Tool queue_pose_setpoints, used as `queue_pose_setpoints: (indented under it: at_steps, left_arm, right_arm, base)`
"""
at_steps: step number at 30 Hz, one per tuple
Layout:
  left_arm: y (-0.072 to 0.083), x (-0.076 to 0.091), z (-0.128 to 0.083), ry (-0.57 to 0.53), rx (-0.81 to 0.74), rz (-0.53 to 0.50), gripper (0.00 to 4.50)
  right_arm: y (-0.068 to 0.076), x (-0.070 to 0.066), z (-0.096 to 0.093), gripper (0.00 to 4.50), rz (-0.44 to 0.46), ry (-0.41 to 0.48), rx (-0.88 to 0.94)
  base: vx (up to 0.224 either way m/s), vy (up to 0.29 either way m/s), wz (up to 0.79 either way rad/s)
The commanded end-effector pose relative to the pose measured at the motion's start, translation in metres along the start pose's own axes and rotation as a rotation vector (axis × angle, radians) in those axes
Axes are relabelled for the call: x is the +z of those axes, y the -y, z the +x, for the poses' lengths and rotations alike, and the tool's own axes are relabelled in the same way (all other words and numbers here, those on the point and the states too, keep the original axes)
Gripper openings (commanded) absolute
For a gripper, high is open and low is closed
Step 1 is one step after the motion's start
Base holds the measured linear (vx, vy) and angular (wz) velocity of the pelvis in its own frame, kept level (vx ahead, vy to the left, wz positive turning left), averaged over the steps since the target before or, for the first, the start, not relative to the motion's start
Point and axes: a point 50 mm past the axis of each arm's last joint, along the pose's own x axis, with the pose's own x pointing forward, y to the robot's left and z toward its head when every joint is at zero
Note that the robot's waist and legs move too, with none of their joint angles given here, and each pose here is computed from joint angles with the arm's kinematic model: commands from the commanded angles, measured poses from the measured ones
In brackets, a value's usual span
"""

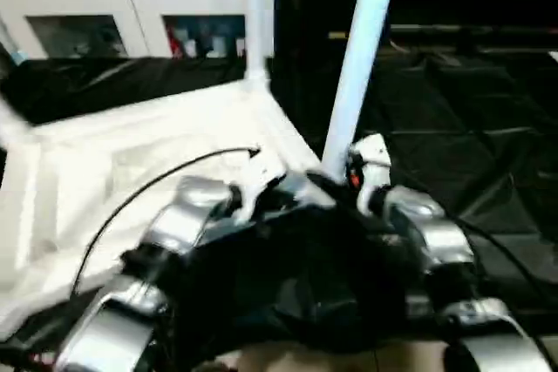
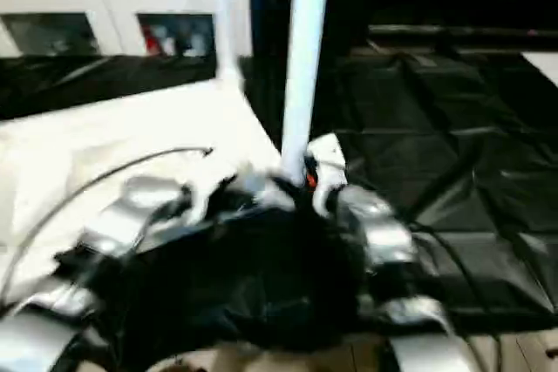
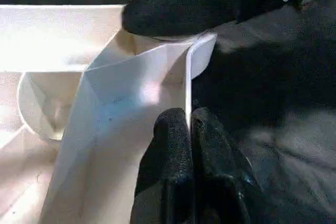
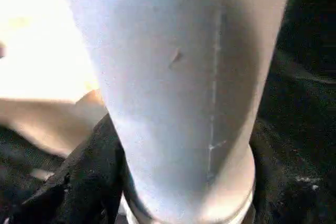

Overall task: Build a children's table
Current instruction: Rotate leg to tighten

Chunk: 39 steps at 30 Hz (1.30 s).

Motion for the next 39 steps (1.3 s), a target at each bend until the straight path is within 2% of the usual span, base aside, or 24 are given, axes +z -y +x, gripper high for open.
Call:
queue_pose_setpoints:
  at_steps: [1, 2, 3, 4, 5, 6, 7, 8, 10, 12, 14, 18, 24, 30, 32, 36, 39]
  left_arm:
    - [-0.008, 0.028, 0.002, 0.111, 0.089, 0.008, 0.00]
    - [-0.008, 0.030, 0.004, 0.114, 0.100, 0.006, 0.00]
    - [-0.006, 0.033, 0.008, 0.125, 0.099, 0.006, 0.00]
    - [-0.006, 0.033, 0.008, 0.125, 0.099, 0.006, 0.00]
    - [0.001, 0.036, 0.013, 0.133, 0.064, 0.039, 0.00]
    - [0.002, 0.036, 0.014, 0.133, 0.056, 0.045, 0.00]
    - [0.004, 0.035, 0.014, 0.131, 0.046, 0.052, 0.00]
    - [0.004, 0.034, 0.014, 0.131, 0.039, 0.057, 0.00]
    - [0.005, 0.032, 0.011, 0.132, 0.021, 0.057, 0.00]
    - [0.006, 0.029, 0.007, 0.136, -0.015, 0.069, 0.00]
    - [0.009, 0.026, 0.002, 0.144, -0.062, 0.087, 0.00]
    - [0.012, 0.016, -0.013, 0.142, -0.166, 0.113, 0.00]
    - [0.012, 0.006, -0.029, 0.115, -0.252, 0.127, 0.00]
    - [0.015, 0.000, -0.040, 0.090, -0.345, 0.125, 0.00]
    - [0.017, -0.003, -0.043, 0.068, -0.380, 0.128, 0.00]
    - [0.016, -0.004, -0.044, 0.060, -0.384, 0.127, 0.00]
    - [0.016, -0.005, -0.044, 0.059, -0.376, 0.129, 0.00]
  right_arm:
    - [-0.014, -0.019, 0.008, 2.72, 0.081, -0.070, -0.016]
    - [-0.016, -0.021, 0.010, 2.72, 0.086, -0.075, -0.038]
    - [-0.025, -0.022, 0.015, 2.72, 0.059, -0.084, -0.018]
    - [-0.025, -0.022, 0.015, 2.72, 0.059, -0.084, -0.018]
    - [-0.041, -0.019, 0.021, 2.72, -0.020, -0.075, 0.069]
    - [-0.044, -0.018, 0.022, 2.72, -0.026, -0.070, 0.085]
    - [-0.044, -0.017, 0.022, 3.28, -0.022, -0.059, 0.098]
    - [-0.045, -0.015, 0.022, 3.42, -0.007, -0.049, 0.108]
    - [-0.044, -0.013, 0.020, 3.42, -0.005, -0.038, 0.136]
    - [-0.042, -0.010, 0.016, 3.62, -0.035, -0.039, 0.199]
    - [-0.042, -0.009, 0.010, 3.62, -0.072, -0.046, 0.290]
    - [-0.033, -0.004, -0.009, 3.62, -0.127, -0.065, 0.456]
    - [-0.015, -0.003, -0.029, 3.62, -0.205, -0.125, 0.571]
    - [-0.011, 0.000, -0.042, 3.62, -0.223, -0.172, 0.681]
    - [-0.011, 0.000, -0.043, 3.29, -0.225, -0.188, 0.703]
    - [-0.013, -0.001, -0.042, 3.20, -0.222, -0.190, 0.712]
    - [-0.018, -0.003, -0.041, 2.87, -0.214, -0.197, 0.729]
  base:
    - [0.000, 0.000, 0.00]
    - [0.000, 0.000, 0.00]
    - [0.000, 0.000, 0.00]
    - [0.000, 0.000, 0.00]
    - [0.000, 0.000, 0.00]
    - [0.000, 0.000, 0.00]
    - [0.000, 0.000, 0.00]
    - [0.000, 0.000, 0.00]
    - [0.000, 0.000, 0.00]
    - [0.000, 0.000, 0.00]
    - [0.000, 0.000, 0.00]
    - [0.000, 0.000, 0.00]
    - [0.000, 0.000, 0.00]
    - [0.000, 0.000, 0.00]
    - [0.000, 0.000, 0.00]
    - [0.000, 0.000, 0.00]
    - [0.000, 0.000, 0.00]
